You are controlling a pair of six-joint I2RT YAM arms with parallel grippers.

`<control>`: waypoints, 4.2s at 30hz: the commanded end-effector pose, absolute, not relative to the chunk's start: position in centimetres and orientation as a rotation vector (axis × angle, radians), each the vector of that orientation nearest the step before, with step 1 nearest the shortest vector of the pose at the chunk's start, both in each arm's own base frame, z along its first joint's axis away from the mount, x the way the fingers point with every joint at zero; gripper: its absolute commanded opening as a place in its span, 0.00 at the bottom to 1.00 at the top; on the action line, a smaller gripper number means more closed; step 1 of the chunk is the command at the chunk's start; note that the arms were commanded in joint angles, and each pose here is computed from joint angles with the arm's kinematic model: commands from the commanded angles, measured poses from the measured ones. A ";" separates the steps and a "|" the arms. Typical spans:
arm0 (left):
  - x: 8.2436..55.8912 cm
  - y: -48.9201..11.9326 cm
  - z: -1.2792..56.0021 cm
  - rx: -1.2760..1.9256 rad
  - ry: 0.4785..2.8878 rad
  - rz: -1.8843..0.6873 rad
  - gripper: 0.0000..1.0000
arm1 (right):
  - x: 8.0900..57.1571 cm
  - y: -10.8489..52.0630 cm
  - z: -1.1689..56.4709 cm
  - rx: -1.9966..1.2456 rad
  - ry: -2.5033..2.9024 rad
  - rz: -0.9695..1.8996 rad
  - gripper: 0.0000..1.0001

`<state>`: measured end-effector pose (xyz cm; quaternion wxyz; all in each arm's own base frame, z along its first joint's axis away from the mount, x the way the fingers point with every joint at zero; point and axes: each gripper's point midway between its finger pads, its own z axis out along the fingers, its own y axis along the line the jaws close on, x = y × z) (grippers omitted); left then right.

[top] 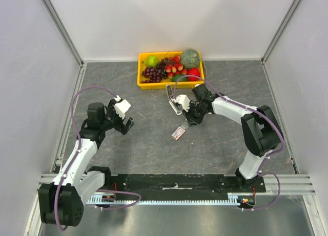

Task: Load the staples into the stapler
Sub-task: Place the staple at the center of the board.

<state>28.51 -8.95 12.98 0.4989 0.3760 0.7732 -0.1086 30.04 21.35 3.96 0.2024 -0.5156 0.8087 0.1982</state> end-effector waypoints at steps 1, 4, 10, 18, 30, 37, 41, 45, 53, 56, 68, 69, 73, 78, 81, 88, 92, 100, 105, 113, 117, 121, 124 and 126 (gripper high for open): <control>29.0 -9.2 13.8 0.882 1.841 -0.278 0.96 | 30.4 21.8 4.1 -1.423 2.247 0.499 0.25; 29.0 -9.2 13.8 0.882 1.841 -0.281 0.96 | 30.2 21.7 3.8 -1.437 2.252 0.479 0.27; 29.0 -9.2 13.9 0.881 1.840 -0.279 0.96 | 30.0 21.5 3.9 -1.453 2.248 0.459 0.33; 29.0 -9.2 13.8 0.882 1.842 -0.282 0.96 | 31.5 21.0 7.4 -1.532 2.123 0.346 0.36; 28.9 -9.2 13.8 0.885 1.837 -0.280 0.96 | 27.9 18.8 4.4 -1.870 1.984 0.341 0.30; 28.9 -9.2 13.7 0.884 1.840 -0.282 0.96 | 26.5 19.8 4.2 -1.922 1.875 0.454 0.29; 28.9 -9.3 13.7 0.886 1.838 -0.282 0.96 | 26.7 20.0 3.5 -1.935 1.863 0.446 0.29; 28.9 -9.3 13.7 0.887 1.837 -0.284 0.96 | 26.6 20.2 2.8 -1.957 1.859 0.447 0.29; 28.9 -9.3 13.6 0.887 1.837 -0.284 0.96 | 26.9 21.0 2.1 -1.985 1.854 0.431 0.26; 28.9 -9.3 13.7 0.889 1.834 -0.281 0.96 | 26.9 21.0 1.9 -1.989 1.862 0.421 0.25; 28.9 -9.3 13.6 0.888 1.837 -0.283 0.96 | 27.2 21.7 3.6 -1.964 1.800 0.416 0.23; 28.8 -9.3 13.6 0.890 1.837 -0.284 0.96 | 27.4 21.6 3.8 -1.960 1.794 0.405 0.23; 28.9 -9.3 13.6 0.889 1.836 -0.284 0.96 | 27.8 21.9 4.3 -1.942 1.779 0.394 0.23; 28.9 -9.3 13.6 0.889 1.836 -0.282 0.96 | 28.0 21.7 4.0 -1.939 1.786 0.375 0.23; 28.8 -9.3 13.6 0.889 1.837 -0.286 0.96 | 28.3 21.5 3.6 -1.937 1.812 0.353 0.23; 28.8 -9.3 13.6 0.889 1.835 -0.286 0.96 | 28.5 21.1 2.6 -1.939 1.858 0.336 0.22; 28.8 -9.3 13.6 0.890 1.836 -0.286 0.96 | 28.1 21.0 2.3 -1.951 1.871 0.356 0.21; 28.8 -9.3 13.5 0.890 1.837 -0.289 0.96 | 27.7 20.9 1.4 -1.976 1.907 0.376 0.15; 28.8 -9.4 13.6 0.891 1.835 -0.294 0.96 | 27.9 21.0 1.2 -1.973 1.945 0.392 0.00; 27.8 -10.9 14.3 0.961 1.779 -0.383 0.96 | 27.3 21.8 4.3 -1.925 1.937 0.547 0.00; 26.6 -12.9 15.9 1.047 1.679 -0.507 0.96 | 26.7 22.7 8.0 -1.849 1.882 0.719 0.00; 25.1 -15.2 16.6 1.143 1.580 -0.640 0.96 | 26.0 23.0 8.7 -1.843 1.876 0.773 0.00; 25.0 -16.1 16.8 1.182 1.567 -0.648 0.96 | 26.6 22.0 7.4 -1.839 1.942 0.691 0.02; 24.9 -16.5 16.7 1.190 1.573 -0.652 0.96 | 26.8 21.6 6.5 -1.825 1.958 0.649 0.17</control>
